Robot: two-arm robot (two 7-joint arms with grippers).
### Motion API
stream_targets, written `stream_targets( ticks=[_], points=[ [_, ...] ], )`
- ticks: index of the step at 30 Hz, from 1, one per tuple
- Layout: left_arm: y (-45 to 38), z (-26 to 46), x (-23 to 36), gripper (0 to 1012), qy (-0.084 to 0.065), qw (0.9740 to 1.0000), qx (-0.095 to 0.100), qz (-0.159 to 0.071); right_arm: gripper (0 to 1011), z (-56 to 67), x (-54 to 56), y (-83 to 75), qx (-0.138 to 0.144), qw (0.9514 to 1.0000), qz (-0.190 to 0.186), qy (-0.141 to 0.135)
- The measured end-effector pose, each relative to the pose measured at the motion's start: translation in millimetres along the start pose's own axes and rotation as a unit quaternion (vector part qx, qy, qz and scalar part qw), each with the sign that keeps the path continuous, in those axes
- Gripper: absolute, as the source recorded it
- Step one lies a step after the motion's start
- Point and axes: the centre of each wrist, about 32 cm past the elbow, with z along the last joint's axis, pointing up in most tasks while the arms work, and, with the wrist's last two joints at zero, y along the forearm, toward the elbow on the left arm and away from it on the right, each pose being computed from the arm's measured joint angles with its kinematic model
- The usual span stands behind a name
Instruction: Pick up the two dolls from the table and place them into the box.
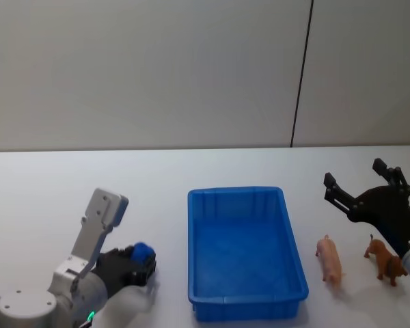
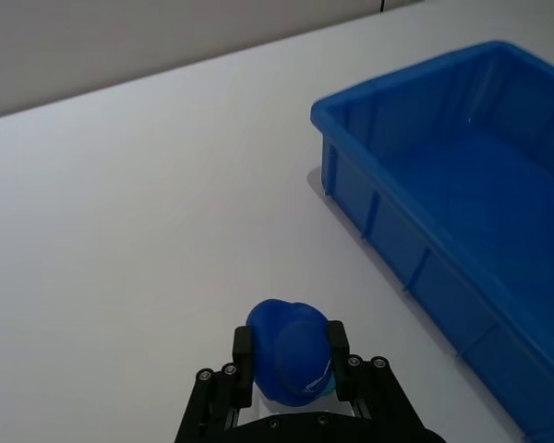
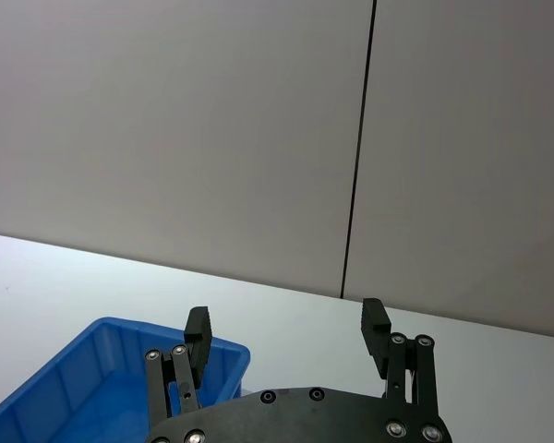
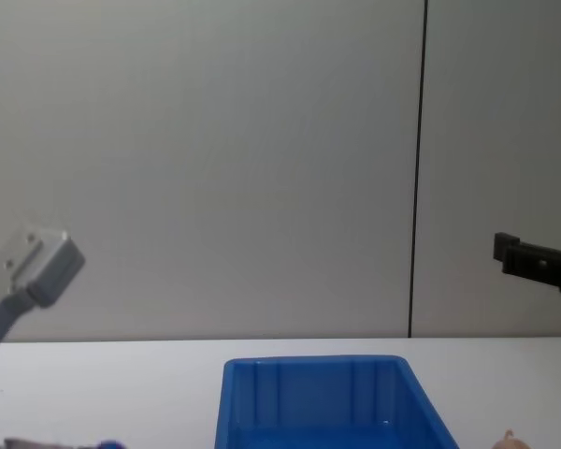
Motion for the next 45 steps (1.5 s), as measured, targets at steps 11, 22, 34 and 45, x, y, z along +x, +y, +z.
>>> stream_targets(
  ticks=[11, 22, 34, 45],
  points=[
    [2.7, 23.8, 4.1, 416, 0.007, 0.9967, -0.074, -0.031, 1001, 0.0, 0.0, 0.0, 0.000, 1.0000, 0.000, 0.000],
    [2.2, 49.9, 7.0, 349, 0.011, 0.9864, -0.130, -0.099, 1001, 0.0, 0.0, 0.0, 0.000, 1.0000, 0.000, 0.000],
    [-3.4, 72.4, 8.3, 278, 0.008, 0.9711, -0.143, -0.191, 1001, 0.0, 0.0, 0.0, 0.000, 1.0000, 0.000, 0.000],
    [-17.0, 88.9, 5.0, 216, -0.009, 0.9553, -0.109, -0.275, 1001, 0.0, 0.0, 0.0, 0.000, 1.0000, 0.000, 0.000]
  ],
)
